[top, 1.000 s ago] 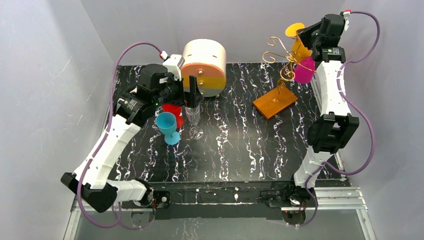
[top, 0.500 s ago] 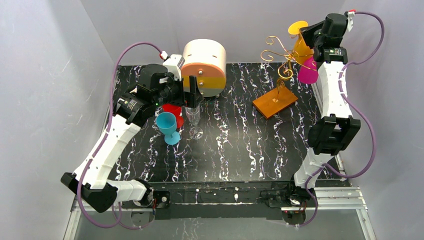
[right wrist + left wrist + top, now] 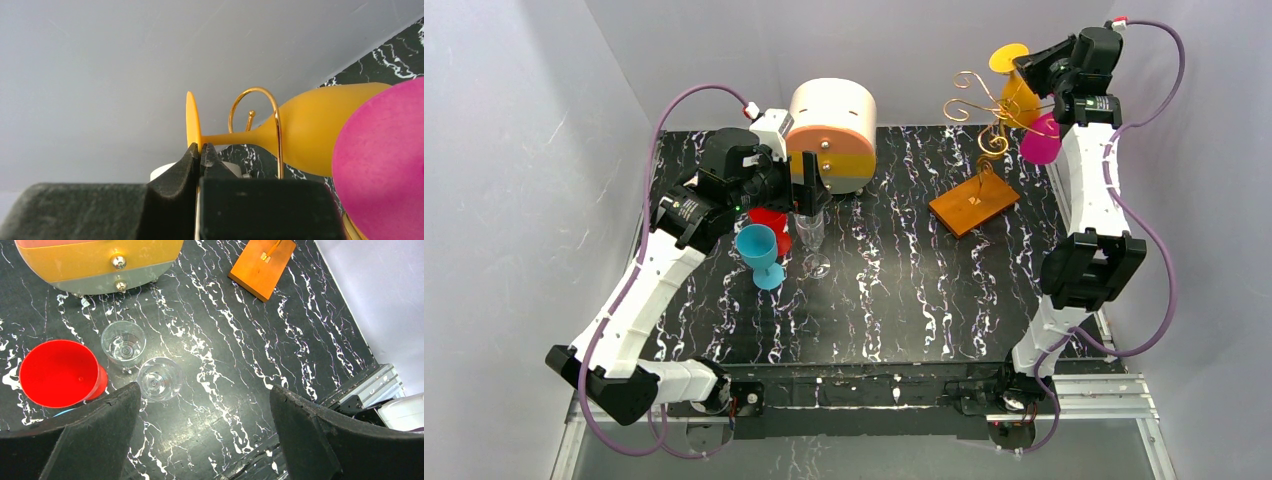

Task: Take the wine glass off the wine glass rack
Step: Pick up the wine glass from the wine rack, then place the wine glass at the center of the board.

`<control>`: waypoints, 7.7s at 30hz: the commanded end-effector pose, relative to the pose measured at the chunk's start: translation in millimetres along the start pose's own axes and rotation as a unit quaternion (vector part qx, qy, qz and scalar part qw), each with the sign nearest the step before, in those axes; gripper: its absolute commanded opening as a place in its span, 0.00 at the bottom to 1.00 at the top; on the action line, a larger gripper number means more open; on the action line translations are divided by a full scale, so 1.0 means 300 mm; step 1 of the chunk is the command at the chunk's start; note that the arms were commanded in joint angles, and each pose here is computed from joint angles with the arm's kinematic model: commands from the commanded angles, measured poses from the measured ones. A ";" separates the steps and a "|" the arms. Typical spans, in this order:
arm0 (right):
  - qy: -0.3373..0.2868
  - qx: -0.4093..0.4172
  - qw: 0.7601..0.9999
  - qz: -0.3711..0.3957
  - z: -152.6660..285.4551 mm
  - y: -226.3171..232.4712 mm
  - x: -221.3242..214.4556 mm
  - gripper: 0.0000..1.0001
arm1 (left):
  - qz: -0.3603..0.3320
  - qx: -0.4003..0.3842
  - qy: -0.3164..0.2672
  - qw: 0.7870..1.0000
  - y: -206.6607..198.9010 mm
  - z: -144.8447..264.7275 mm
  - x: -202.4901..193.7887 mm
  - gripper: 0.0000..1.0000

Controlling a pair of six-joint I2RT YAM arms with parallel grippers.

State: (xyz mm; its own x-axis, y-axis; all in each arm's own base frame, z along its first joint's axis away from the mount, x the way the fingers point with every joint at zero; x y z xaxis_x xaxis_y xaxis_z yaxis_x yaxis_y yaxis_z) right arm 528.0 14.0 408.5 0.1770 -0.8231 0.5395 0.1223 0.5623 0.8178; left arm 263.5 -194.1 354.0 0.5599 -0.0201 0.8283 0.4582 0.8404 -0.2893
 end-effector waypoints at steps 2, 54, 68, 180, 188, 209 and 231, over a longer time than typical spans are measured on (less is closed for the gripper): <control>0.034 0.056 0.998 0.008 0.065 0.096 -0.004 0.01 | -0.001 -0.010 -0.015 1.000 -0.020 0.032 0.035 0.98; 0.266 0.362 0.891 0.070 0.146 0.370 -0.192 0.01 | 0.002 0.001 -0.023 1.000 -0.014 0.048 0.051 0.98; 0.304 0.403 0.852 0.135 0.367 0.384 -0.276 0.01 | 0.024 0.012 -0.058 0.998 -0.010 0.080 0.079 0.98; 0.447 0.483 0.746 0.104 1.098 0.127 -0.885 0.13 | 0.004 -0.398 -0.040 0.917 -0.493 0.039 0.020 0.00; 0.430 0.497 0.744 0.117 1.092 0.130 -0.884 0.01 | 0.003 -0.402 -0.039 0.915 -0.495 0.059 0.020 0.00; 0.298 0.694 0.531 0.384 1.210 -0.071 -0.946 0.01 | 0.061 -0.142 -0.066 0.986 -0.188 0.074 0.130 0.96; 0.153 0.769 0.405 0.470 1.288 -0.069 -0.917 0.01 | 0.154 -0.383 0.069 0.908 -0.294 -0.002 0.059 0.91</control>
State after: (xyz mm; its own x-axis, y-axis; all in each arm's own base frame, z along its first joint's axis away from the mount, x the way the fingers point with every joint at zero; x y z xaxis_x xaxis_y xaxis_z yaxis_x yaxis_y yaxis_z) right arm 100.1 197.6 309.2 -0.3533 -0.0845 0.9317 -0.8909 -0.2733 -0.3626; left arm 257.4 -263.2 393.1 0.7578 0.1573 0.6332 0.5571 0.3491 -0.7535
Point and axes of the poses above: each gripper's point midway between its finger pads, its own z axis back along the fingers, its own y axis along the line the jaws close on, x = y × z, the point moved 3 cm from there along z, back along the fingers, and after that the axes turned 1 degree about -z, right-handed, at the moved point
